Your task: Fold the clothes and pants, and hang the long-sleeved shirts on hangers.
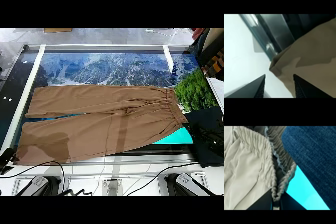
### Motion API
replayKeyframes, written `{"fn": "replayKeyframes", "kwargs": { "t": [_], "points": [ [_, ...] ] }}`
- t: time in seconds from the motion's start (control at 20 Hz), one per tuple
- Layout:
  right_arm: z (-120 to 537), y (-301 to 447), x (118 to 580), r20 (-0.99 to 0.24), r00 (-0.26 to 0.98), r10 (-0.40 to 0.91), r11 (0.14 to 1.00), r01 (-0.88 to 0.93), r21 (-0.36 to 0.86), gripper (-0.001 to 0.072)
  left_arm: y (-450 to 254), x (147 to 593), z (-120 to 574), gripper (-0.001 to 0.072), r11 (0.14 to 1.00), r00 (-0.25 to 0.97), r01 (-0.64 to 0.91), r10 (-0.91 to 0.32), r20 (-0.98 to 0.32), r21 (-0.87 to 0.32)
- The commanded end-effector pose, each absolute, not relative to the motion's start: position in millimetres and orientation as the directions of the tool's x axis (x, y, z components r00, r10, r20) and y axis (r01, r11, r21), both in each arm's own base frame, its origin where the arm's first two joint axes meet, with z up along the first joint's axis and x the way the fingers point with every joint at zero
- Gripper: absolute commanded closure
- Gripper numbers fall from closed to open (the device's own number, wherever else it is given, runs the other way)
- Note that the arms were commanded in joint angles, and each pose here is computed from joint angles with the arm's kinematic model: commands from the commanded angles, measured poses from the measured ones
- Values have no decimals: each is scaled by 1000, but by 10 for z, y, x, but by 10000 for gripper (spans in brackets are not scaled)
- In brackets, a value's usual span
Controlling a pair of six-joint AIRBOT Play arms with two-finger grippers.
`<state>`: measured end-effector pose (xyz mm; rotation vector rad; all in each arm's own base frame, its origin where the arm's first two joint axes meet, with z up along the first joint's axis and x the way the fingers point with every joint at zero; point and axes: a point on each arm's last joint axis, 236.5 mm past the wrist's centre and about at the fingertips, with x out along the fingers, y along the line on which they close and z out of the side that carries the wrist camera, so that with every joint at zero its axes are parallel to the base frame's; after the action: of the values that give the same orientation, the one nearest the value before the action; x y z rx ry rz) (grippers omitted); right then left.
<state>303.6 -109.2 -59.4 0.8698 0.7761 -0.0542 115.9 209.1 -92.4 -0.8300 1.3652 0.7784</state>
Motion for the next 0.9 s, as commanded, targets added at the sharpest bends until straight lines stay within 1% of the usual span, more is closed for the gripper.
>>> {"fn": "replayKeyframes", "kwargs": {
  "t": [0.0,0.05,0.1,0.15,0.2,0.3,0.35,0.45,0.5,0.55,0.6,0.65,0.75,0.85],
  "points": [
    [-592,-1093,3037,-632,730,258,660,344,667,675,2146,1254,-963,293,491,97,-868,17,-995,-76],
    [-592,-1093,3037,-632,730,258,660,344,667,675,2117,1278,-992,296,484,105,-870,-1,-994,-92],
    [-591,-1089,3037,-632,730,260,660,343,668,675,2078,1290,-1033,321,477,107,-873,-22,-994,-104],
    [-587,-1079,3036,-630,730,264,659,340,671,675,2032,1282,-1072,396,475,100,-873,-44,-994,-109],
    [-585,-1071,3035,-629,730,268,658,339,673,675,2010,1274,-1089,492,474,97,-873,-51,-994,-110],
    [-574,-1040,3033,-625,729,281,655,331,680,675,2024,1289,-1064,663,474,106,-873,-41,-994,-113],
    [-570,-1027,3031,-623,728,286,654,327,682,675,2042,1303,-1034,694,474,115,-873,-27,-993,-114],
    [-550,-979,3027,-616,726,307,644,318,696,676,2098,1329,-951,694,478,134,-871,13,-991,-111],
    [-524,-929,3024,-606,724,329,636,305,709,676,2127,1381,-892,694,496,161,-859,37,-986,-122],
    [-496,-885,3020,-598,723,347,630,292,719,676,2136,1498,-821,694,537,215,-829,49,-975,-156],
    [-453,-851,3016,-590,724,358,622,286,729,676,2129,1667,-727,694,576,288,-790,49,-956,-208],
    [-398,-826,3013,-583,727,363,614,284,736,677,2122,1879,-599,694,597,377,-753,45,-925,-278],
    [-258,-805,2983,-586,731,350,626,283,727,678,2152,2302,-272,696,598,549,-684,44,-835,-418],
    [-119,-854,2892,-633,712,303,678,305,668,678,2240,2606,71,696,581,670,-629,67,-740,-517]
  ]
}}
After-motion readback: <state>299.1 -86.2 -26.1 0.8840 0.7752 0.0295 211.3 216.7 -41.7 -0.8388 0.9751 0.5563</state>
